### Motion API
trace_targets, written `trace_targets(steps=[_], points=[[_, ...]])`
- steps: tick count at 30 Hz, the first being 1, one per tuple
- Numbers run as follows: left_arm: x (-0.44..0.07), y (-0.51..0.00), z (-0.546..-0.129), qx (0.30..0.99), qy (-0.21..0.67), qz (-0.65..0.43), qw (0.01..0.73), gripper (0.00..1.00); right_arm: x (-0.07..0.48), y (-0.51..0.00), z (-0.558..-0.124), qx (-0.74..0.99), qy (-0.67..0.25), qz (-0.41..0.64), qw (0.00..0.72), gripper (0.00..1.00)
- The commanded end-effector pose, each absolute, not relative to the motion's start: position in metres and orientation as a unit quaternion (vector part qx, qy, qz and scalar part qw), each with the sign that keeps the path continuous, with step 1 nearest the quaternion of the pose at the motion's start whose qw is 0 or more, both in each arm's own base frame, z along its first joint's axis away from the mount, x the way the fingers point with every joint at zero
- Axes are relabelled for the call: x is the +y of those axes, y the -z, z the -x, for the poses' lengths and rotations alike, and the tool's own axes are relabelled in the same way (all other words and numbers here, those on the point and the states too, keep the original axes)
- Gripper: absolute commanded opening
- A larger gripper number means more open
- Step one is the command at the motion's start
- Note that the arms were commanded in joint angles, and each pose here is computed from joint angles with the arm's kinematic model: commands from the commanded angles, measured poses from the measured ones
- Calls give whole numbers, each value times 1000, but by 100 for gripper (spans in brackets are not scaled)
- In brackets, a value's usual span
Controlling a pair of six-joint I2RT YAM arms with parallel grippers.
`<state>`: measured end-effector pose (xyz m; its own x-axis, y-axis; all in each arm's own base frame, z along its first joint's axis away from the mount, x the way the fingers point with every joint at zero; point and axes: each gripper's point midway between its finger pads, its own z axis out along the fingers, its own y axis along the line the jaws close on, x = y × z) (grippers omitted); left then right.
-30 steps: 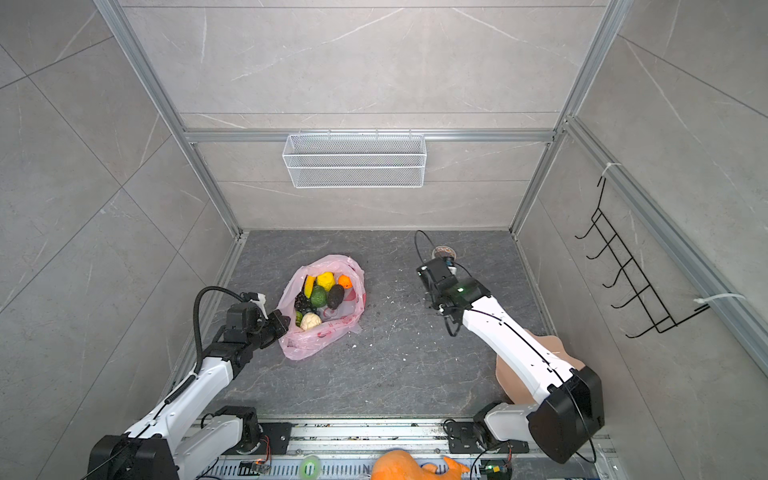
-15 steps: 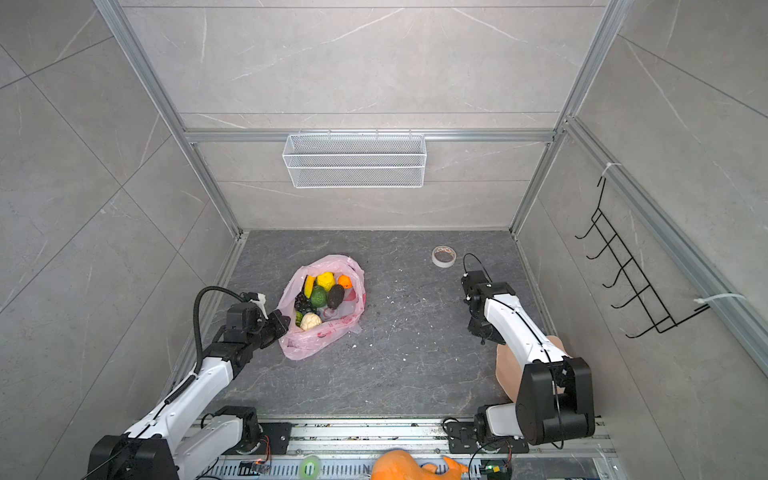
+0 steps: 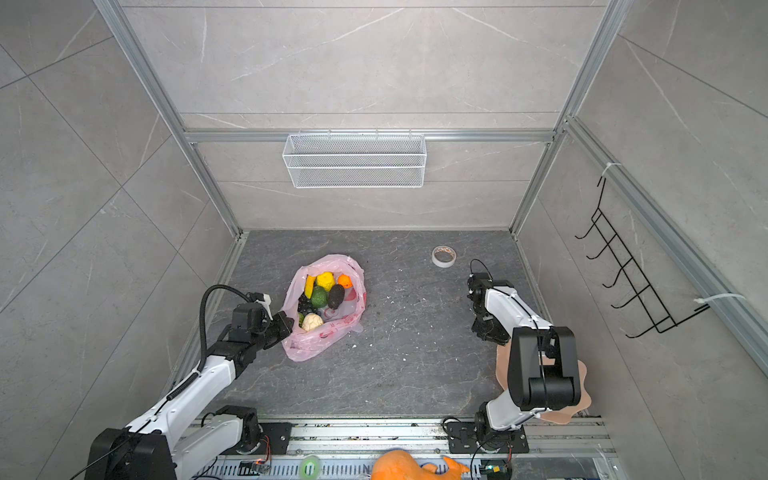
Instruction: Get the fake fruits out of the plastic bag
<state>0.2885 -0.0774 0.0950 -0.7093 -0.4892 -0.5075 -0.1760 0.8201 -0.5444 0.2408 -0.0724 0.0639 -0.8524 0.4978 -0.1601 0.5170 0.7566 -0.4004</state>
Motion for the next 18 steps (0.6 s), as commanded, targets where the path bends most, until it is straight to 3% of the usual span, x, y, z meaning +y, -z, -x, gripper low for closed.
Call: trace_targets(steps=[1,9,18], points=[[-77,-105,-296,892,229,170,350,0,-75,-58,-239,935,228,-272,16,36],[-74,-103,-296,895,219,172,349,0,-72,-55,-235,936,224,-271,5,20],[-72,-102,-296,896,213,174,349,0,-60,-59,-221,937,210,-278,-1,24]])
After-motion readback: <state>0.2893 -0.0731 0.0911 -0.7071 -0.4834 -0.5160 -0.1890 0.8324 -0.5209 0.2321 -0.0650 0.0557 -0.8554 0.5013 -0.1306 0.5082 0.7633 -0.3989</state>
